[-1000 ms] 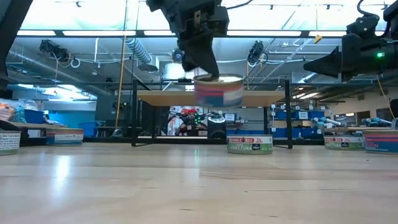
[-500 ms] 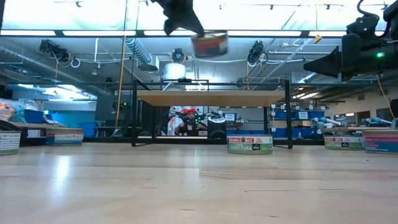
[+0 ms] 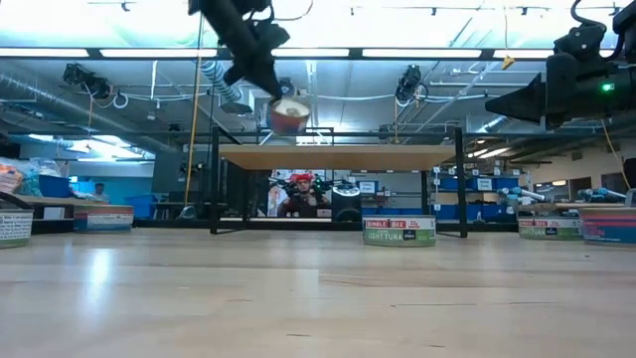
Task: Stack canned seafood by type on shelf
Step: Put the center blue tuna can on the shelf
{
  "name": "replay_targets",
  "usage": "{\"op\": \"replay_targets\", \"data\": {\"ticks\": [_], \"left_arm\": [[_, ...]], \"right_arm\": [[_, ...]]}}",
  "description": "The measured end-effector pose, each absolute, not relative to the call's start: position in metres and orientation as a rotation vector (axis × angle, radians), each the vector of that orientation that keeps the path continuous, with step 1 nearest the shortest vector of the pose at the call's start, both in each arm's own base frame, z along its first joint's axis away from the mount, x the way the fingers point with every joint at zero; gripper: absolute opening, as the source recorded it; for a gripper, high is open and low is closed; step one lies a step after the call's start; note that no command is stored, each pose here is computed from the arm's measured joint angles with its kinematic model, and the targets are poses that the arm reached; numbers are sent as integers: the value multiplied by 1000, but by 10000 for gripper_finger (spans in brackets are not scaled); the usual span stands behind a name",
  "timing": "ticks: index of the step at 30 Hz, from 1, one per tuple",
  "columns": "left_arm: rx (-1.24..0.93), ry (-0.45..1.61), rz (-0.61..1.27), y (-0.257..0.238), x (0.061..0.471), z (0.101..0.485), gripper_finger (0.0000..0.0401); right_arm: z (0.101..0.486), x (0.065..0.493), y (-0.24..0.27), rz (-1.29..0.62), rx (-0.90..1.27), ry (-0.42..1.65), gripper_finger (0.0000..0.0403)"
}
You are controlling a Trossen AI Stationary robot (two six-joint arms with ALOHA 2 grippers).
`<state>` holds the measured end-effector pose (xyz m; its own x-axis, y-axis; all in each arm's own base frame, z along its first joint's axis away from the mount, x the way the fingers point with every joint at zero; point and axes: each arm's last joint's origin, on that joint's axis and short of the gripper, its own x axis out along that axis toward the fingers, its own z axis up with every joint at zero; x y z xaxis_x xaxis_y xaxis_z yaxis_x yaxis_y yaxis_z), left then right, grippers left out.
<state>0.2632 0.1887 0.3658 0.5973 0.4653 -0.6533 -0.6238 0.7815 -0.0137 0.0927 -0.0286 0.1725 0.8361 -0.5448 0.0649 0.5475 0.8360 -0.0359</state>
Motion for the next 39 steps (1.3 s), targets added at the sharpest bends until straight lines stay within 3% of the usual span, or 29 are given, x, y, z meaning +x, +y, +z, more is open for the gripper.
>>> {"op": "replay_targets", "data": {"ticks": [17, 39], "left_arm": [[-357, 656, 740, 235, 235, 316, 0], [-280, 687, 857, 239, 232, 313, 1]], "right_arm": [[172, 93, -29, -578, -54, -52, 62], [173, 93, -29, -579, -54, -52, 62]]}}
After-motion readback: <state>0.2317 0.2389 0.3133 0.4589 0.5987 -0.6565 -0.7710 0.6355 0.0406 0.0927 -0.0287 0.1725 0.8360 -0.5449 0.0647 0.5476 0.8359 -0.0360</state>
